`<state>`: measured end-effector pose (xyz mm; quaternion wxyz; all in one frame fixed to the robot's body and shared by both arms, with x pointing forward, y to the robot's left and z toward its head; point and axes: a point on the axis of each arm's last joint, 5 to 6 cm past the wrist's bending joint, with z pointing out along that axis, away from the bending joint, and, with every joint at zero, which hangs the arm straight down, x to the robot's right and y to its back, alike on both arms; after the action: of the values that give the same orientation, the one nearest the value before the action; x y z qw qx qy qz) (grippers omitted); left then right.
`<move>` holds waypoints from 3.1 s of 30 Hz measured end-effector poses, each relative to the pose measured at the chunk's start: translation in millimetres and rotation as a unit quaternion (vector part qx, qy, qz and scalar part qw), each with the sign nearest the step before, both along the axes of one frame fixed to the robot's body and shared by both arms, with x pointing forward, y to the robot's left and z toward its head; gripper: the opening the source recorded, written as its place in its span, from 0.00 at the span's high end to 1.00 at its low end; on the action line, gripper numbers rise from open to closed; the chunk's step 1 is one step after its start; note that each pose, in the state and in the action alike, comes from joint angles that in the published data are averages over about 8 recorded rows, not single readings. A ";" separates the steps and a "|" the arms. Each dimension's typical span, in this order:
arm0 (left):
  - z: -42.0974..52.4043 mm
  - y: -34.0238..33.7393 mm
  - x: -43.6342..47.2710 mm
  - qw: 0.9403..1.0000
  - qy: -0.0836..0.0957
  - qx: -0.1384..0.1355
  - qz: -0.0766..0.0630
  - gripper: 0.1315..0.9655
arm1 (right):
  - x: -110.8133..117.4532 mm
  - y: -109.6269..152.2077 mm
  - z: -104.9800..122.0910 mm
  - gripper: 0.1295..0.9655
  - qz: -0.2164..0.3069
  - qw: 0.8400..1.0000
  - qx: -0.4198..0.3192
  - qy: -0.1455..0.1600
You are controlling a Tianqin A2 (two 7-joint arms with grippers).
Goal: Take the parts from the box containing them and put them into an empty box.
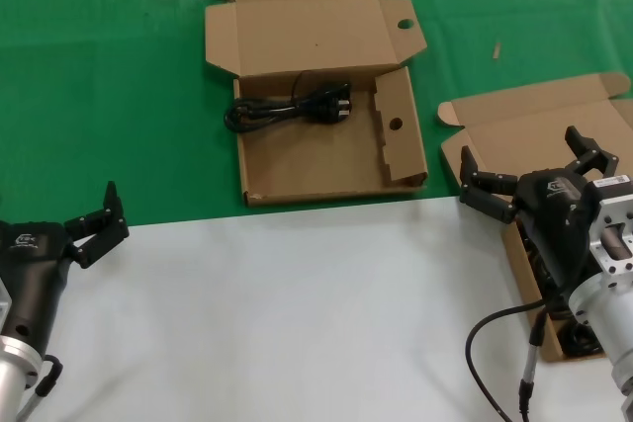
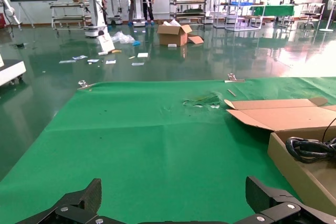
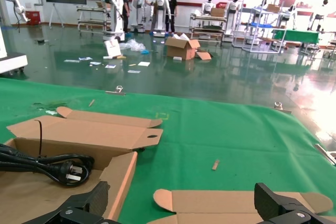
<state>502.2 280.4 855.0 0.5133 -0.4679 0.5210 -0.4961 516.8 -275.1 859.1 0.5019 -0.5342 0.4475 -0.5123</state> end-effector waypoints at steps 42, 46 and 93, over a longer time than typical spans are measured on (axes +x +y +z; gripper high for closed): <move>0.0 0.0 0.0 1.000 0.000 0.000 0.000 0.00 | 0.0 0.0 0.0 0.00 0.000 1.000 0.000 0.000; 0.0 0.0 0.0 1.000 0.000 0.000 0.000 0.00 | 0.0 0.0 0.0 0.00 0.000 1.000 0.000 0.000; 0.0 0.0 0.0 1.000 0.000 0.000 0.000 0.00 | 0.0 0.0 0.0 0.00 0.000 1.000 0.000 0.000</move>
<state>502.2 280.4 855.0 0.5133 -0.4679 0.5210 -0.4961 516.8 -275.1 859.1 0.5019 -0.5342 0.4475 -0.5123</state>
